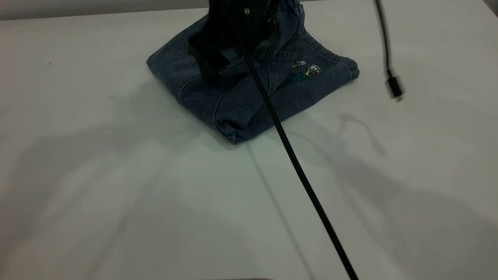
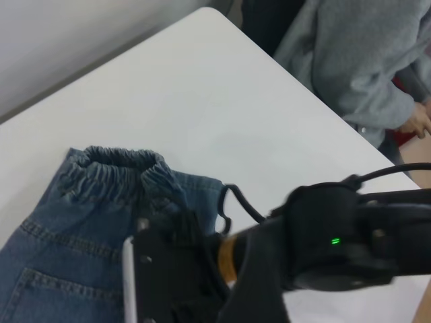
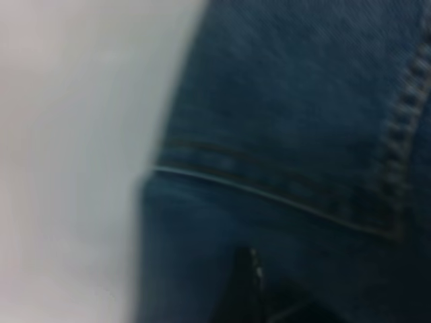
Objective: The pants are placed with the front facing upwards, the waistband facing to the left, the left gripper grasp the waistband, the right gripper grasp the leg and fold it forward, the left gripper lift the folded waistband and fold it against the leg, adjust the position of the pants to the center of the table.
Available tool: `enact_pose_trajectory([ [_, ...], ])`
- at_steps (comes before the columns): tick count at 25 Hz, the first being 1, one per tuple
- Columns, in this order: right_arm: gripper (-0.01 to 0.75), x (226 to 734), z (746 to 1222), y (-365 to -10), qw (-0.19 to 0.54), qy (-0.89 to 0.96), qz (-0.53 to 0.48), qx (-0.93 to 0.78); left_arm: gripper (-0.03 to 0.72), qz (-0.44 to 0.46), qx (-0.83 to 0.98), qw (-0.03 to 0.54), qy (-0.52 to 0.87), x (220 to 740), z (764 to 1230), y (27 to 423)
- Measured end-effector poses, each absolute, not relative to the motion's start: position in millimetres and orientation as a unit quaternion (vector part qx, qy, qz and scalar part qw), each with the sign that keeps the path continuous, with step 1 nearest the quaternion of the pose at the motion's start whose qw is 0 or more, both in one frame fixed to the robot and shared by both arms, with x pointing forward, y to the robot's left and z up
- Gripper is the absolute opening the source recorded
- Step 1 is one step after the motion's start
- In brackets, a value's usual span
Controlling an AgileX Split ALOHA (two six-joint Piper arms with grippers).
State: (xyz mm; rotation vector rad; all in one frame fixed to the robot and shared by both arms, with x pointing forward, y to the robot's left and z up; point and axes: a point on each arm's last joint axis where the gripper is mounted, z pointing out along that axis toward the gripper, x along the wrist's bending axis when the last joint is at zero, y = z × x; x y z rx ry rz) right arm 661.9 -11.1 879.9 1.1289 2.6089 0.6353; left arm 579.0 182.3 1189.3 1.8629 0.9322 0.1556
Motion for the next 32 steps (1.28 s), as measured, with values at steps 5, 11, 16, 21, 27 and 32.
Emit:
enact_pose_trajectory([
  [5,0.572,666.6,851.3,-27.5,0.149,0.889,0.13,0.414,0.57,0.053,0.777,0.497,0.382,576.8,1188.1,181.7],
  [11,0.569,660.2,841.8,-32.9,0.12,0.878,0.084,0.456,0.57,0.047,0.781,0.493,0.379,575.4,1187.3,181.4],
  [16,0.569,650.6,840.9,-26.7,0.029,0.843,0.102,0.527,0.57,0.045,0.783,0.492,0.378,574.9,1187.1,181.3],
  [21,0.569,642.5,844.6,-13.2,-0.067,0.766,0.133,0.626,0.57,0.04,0.785,0.49,0.377,574.0,1186.6,181.0],
  [27,0.569,643.5,850.2,-6.7,-0.1,0.714,0.149,0.677,0.57,0.037,0.787,0.488,0.376,573.3,1186.2,180.9],
  [32,0.569,647.5,885.3,-6.1,-0.086,0.745,0.135,0.648,0.57,0.036,0.787,0.488,0.375,573.2,1186.2,180.9],
])
